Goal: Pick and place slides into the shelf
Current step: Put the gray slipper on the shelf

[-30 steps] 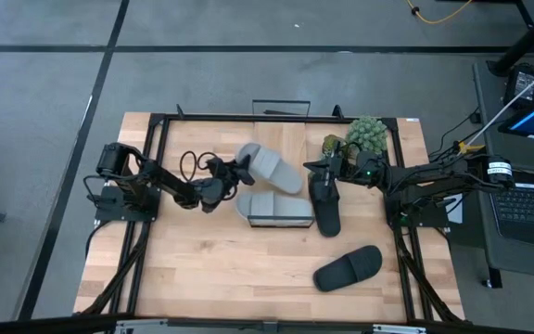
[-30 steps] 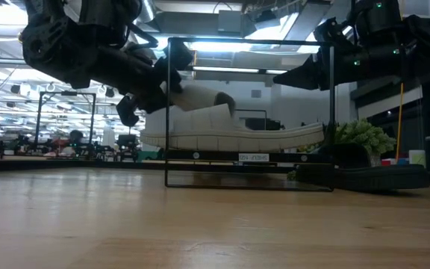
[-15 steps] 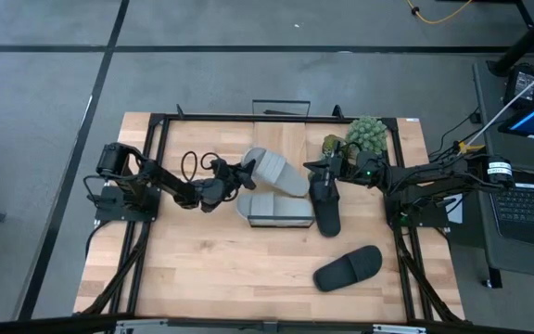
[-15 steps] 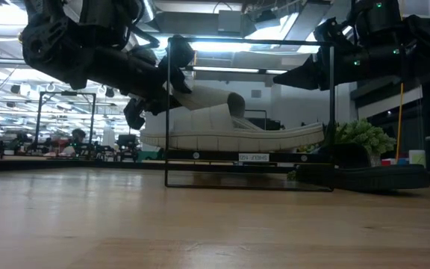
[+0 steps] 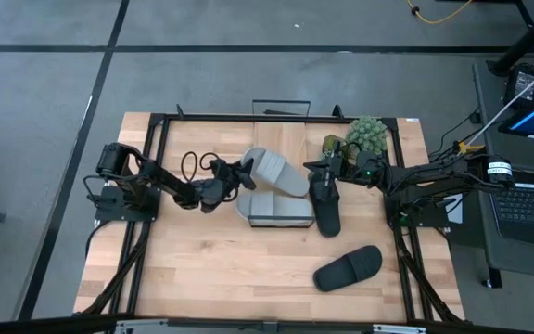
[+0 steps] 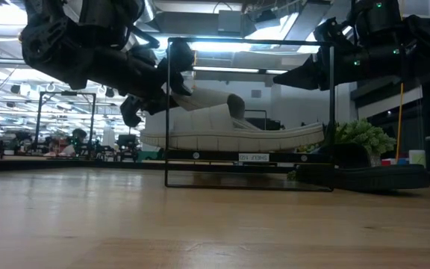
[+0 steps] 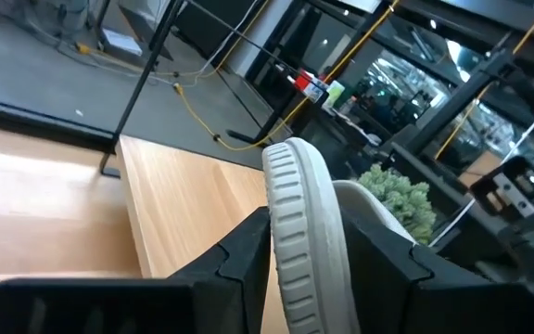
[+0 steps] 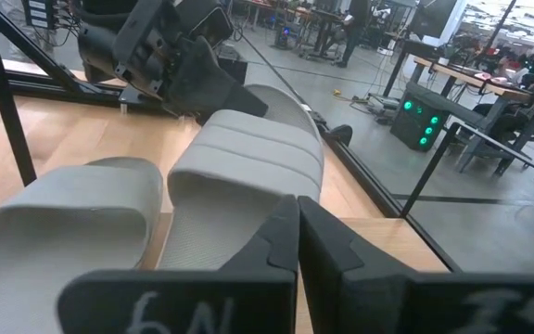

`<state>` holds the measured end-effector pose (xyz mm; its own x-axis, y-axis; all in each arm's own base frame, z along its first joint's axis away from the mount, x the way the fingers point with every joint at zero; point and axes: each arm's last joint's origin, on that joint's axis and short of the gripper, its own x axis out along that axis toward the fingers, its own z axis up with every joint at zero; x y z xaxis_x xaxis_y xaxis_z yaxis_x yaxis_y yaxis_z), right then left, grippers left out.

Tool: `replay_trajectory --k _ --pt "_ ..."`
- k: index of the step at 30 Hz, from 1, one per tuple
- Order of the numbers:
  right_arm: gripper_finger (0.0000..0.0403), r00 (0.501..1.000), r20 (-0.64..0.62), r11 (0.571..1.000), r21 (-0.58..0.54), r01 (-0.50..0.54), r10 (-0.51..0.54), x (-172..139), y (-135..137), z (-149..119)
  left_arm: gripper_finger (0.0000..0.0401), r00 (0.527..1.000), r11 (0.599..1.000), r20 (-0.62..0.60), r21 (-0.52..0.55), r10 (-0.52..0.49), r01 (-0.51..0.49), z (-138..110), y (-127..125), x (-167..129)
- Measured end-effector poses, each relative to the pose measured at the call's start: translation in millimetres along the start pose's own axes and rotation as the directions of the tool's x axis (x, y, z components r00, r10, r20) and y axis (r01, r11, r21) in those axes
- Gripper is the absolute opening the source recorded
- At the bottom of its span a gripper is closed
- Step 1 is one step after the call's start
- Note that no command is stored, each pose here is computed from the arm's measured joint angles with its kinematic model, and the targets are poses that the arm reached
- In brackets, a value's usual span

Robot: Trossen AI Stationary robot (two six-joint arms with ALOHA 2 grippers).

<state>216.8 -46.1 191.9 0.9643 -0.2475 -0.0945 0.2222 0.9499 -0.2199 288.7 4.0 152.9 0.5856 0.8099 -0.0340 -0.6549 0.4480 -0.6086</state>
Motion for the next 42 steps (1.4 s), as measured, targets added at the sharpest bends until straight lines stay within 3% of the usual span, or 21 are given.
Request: replay_trajectory --k 22,31,35,42 --pt "0.0006 1.000 -0.026 1.000 -0.001 -0.006 0.006 0 1 -3 0.0117 0.998 0.997 0.008 0.056 0.058 -0.059 -7 3 -11" --pt "0.0006 1.000 -0.031 1.000 -0.001 -0.007 0.007 0 1 -3 0.0117 0.999 0.999 0.010 0.024 0.031 -0.031 11 5 -25" --pt "0.0006 1.000 -0.031 1.000 -0.001 -0.006 0.006 0 1 -3 0.0117 0.999 0.997 -0.024 0.075 0.030 -0.028 16 5 -27" --pt "0.0006 1.000 -0.030 1.000 -0.001 -0.006 0.006 0 1 -3 0.0117 0.988 0.997 -0.150 0.071 0.045 -0.035 7 14 -28"
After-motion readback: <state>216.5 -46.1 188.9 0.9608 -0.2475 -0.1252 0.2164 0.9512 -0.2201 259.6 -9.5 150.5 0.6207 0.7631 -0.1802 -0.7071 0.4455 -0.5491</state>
